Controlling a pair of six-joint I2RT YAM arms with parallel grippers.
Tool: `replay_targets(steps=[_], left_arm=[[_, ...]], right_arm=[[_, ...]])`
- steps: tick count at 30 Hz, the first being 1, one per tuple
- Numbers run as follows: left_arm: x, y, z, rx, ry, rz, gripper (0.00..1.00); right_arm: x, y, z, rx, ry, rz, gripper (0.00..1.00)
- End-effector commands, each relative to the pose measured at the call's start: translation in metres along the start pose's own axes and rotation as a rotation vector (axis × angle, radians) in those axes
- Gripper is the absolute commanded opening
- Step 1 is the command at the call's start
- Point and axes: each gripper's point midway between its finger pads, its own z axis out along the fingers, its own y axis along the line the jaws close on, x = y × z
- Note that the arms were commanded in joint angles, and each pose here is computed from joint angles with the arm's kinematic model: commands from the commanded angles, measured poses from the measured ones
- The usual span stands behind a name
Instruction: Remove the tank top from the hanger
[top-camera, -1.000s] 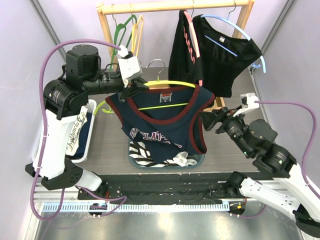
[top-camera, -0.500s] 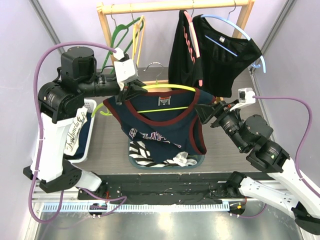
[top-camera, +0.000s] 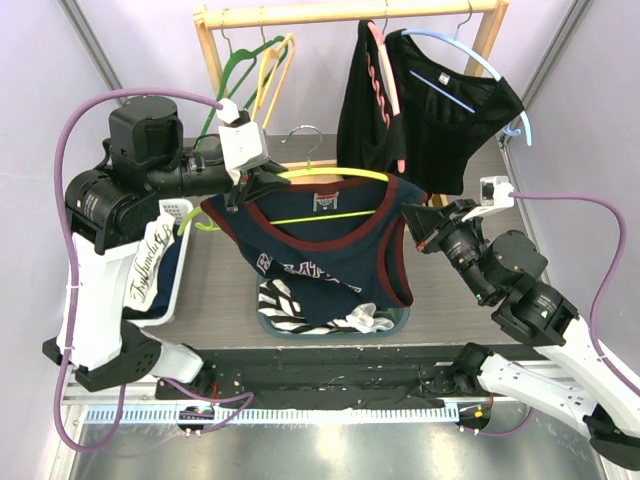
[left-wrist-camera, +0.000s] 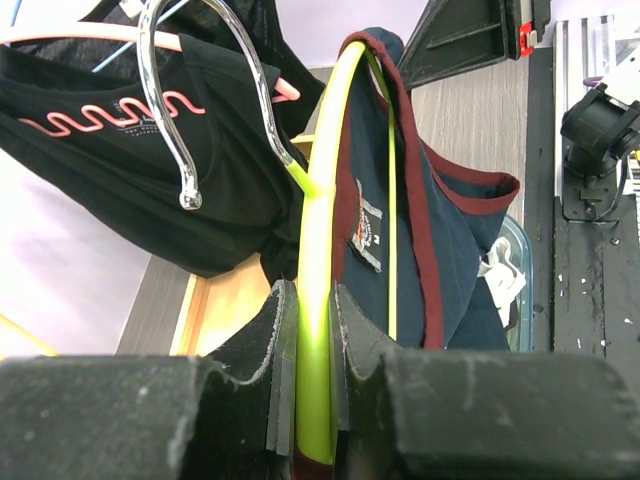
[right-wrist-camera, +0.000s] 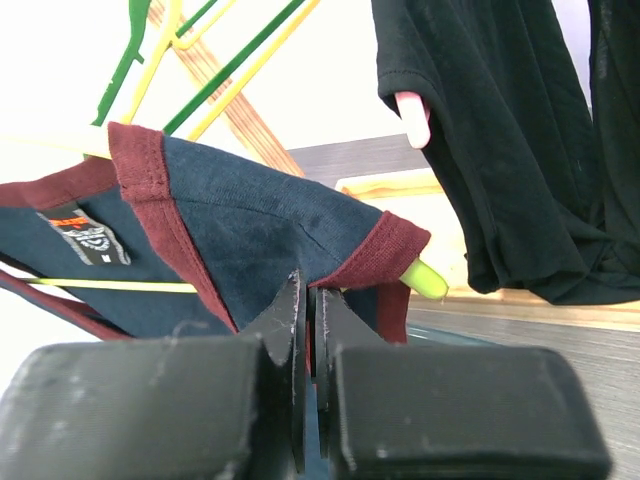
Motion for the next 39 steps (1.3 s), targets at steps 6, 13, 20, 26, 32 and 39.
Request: replay_targets(steps=[6,13,20,26,32,39], left_arm=[[-0.016,-0.003,-0.007,-0.004,-0.052,0.059,0.01],[-0.019,-0.003,-0.008,-0.001,-0.061,0.061,0.02],[-0.016,-0.012,-0.014,0.027,-0.048,0.088,0.03],[-0.027,-0.01,-0.024,-0.013,-0.065,0.121,0.0],[-0.036,-0.008,-0.032,-0.045,-0.083,0.142,0.0],[-0.043,-0.003,-0.032,-0.063,-0.102,0.14,0.0]], right_arm=[[-0.05,-0.023,-0.04,0.071,-0.189,0.048,0.01],[-0.068,-0.065,-0.058,0.297,-0.255,0.019,0.01],[-0.058,-0.079,-0.041,0.445,-0.187,-0.085,0.01],[-0.043,-0.089,-0.028,0.536,-0.102,-0.191,0.01],[-0.015,-0.112,-0.041,0.591,-0.043,-0.229,0.01],[0.007,-0.106,-0.049,0.468,0.03,-0.22,0.01]])
